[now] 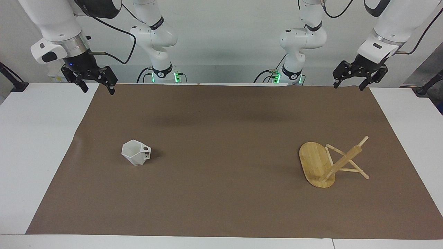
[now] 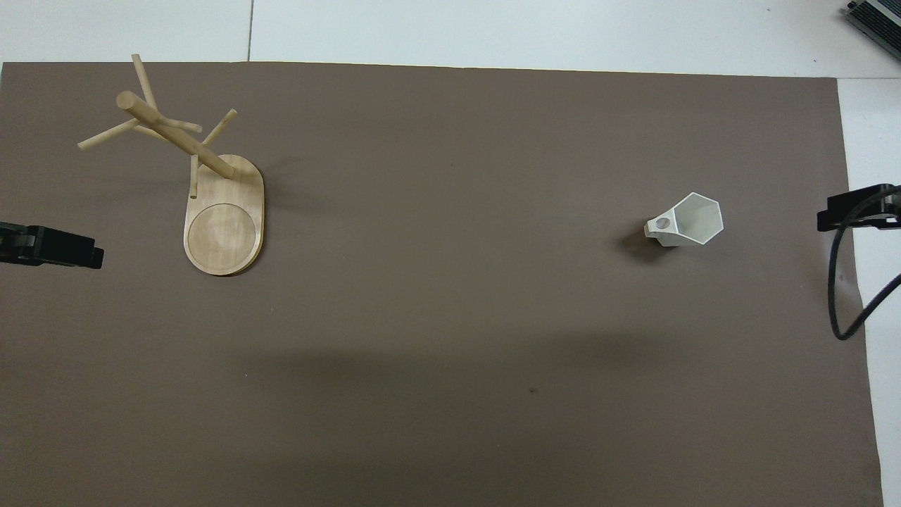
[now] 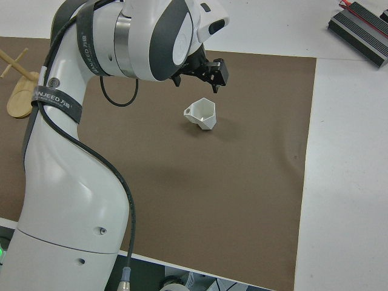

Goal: Hang cup on rack
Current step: 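Move the right gripper toward the white cup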

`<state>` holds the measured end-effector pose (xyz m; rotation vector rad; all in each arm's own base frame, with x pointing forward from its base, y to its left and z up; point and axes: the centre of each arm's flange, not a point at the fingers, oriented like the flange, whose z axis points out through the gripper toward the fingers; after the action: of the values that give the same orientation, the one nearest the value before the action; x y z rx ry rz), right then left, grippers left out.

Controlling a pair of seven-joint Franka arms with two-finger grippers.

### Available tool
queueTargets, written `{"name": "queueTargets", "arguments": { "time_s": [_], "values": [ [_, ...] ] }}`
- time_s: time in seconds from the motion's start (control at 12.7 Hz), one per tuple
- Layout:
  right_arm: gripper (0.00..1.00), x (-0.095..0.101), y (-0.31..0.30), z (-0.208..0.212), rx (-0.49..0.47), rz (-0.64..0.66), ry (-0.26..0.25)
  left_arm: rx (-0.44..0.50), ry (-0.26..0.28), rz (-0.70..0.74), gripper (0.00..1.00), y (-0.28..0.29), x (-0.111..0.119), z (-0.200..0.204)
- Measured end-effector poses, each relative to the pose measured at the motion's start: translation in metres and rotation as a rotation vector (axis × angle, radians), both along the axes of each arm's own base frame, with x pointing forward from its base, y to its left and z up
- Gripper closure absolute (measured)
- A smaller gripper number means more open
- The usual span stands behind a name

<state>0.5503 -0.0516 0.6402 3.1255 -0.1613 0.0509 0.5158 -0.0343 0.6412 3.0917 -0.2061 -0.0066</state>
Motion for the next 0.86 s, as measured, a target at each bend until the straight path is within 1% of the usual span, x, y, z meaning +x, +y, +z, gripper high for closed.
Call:
{"name": "queueTargets", "arguments": {
  "time_s": [0.47,0.71,0.86],
  "values": [
    [0.0,0.0,0.001,-0.003,0.0,0.019,0.003,0.0,-0.001,-0.002,0.0,-0.001,0.0,0.0],
    [0.0,0.001,0.001,-0.027,-0.007,0.083,-0.051,0.0,0.001,-0.002,0.0,-0.001,-0.001,-0.001],
    [0.0,0.001,0.002,-0.051,-0.008,0.093,-0.06,0.0,0.001,-0.002,0.0,-0.001,-0.001,-0.001]
  ]
}}
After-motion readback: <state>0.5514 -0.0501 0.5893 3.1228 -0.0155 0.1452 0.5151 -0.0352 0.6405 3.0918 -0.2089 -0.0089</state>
